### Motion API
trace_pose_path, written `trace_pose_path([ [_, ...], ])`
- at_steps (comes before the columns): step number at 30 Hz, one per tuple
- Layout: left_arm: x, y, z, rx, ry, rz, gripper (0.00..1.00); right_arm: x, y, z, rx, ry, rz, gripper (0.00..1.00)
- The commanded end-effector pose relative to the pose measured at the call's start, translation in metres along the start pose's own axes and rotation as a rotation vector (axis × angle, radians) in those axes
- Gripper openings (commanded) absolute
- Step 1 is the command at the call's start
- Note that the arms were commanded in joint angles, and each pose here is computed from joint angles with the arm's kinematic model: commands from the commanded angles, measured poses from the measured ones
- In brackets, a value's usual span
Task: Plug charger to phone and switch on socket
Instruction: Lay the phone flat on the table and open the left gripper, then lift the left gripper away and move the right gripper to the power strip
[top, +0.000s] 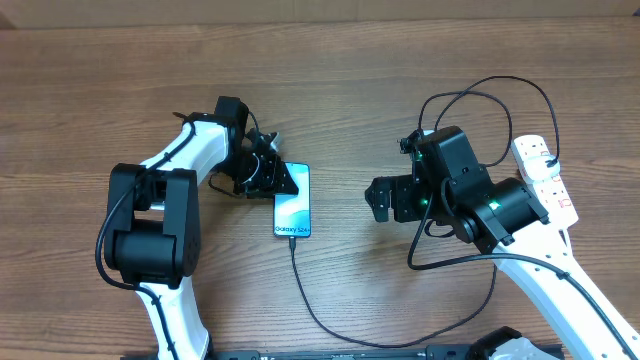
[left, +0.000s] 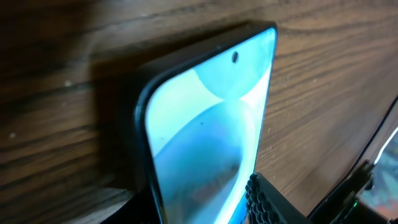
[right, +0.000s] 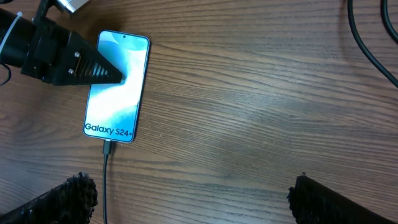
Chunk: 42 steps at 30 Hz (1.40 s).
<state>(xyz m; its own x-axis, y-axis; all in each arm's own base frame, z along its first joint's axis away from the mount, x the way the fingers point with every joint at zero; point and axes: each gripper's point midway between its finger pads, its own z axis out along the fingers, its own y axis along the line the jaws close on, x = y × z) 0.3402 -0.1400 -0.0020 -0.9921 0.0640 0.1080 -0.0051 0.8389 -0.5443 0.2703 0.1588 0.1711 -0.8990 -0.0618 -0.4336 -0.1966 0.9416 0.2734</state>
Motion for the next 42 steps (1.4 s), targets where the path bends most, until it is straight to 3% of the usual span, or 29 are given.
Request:
trace_pose_path([
  [1,0.024,0.105,0.028,-0.417,0.082,-0.152,0.4,-0.01,0.005,-0.007,-0.017,-0.033,0.006,1.0],
  [13,0.015,0.073,0.036,-0.224,0.066,-0.14,0.39,-0.015,0.007,-0.007,-0.03,-0.052,0.028,1.0],
  [19,-0.019,0.049,0.014,-0.182,0.007,-0.109,0.46,-0.021,0.014,-0.007,-0.064,-0.072,0.072,1.0],
  [23,-0.044,0.035,-0.018,-0.224,-0.036,-0.088,0.58,-0.032,0.018,-0.009,-0.082,-0.117,0.066,1.0],
  [28,-0.057,0.019,-0.071,-0.318,-0.061,-0.082,0.6,-0.03,0.007,-0.008,-0.022,-0.116,0.08,1.0],
  [31,-0.053,0.006,-0.109,-0.379,-0.092,-0.072,0.6,-0.021,-0.028,-0.01,0.144,-0.11,0.233,1.0],
  [35,-0.041,-0.028,-0.165,-0.386,-0.213,-0.021,0.61,-0.008,-0.074,-0.019,0.337,-0.117,0.431,1.0],
  [42,0.017,-0.115,-0.267,-0.359,-0.54,0.163,0.62,-0.003,-0.133,-0.035,0.448,-0.136,0.674,1.0],
])
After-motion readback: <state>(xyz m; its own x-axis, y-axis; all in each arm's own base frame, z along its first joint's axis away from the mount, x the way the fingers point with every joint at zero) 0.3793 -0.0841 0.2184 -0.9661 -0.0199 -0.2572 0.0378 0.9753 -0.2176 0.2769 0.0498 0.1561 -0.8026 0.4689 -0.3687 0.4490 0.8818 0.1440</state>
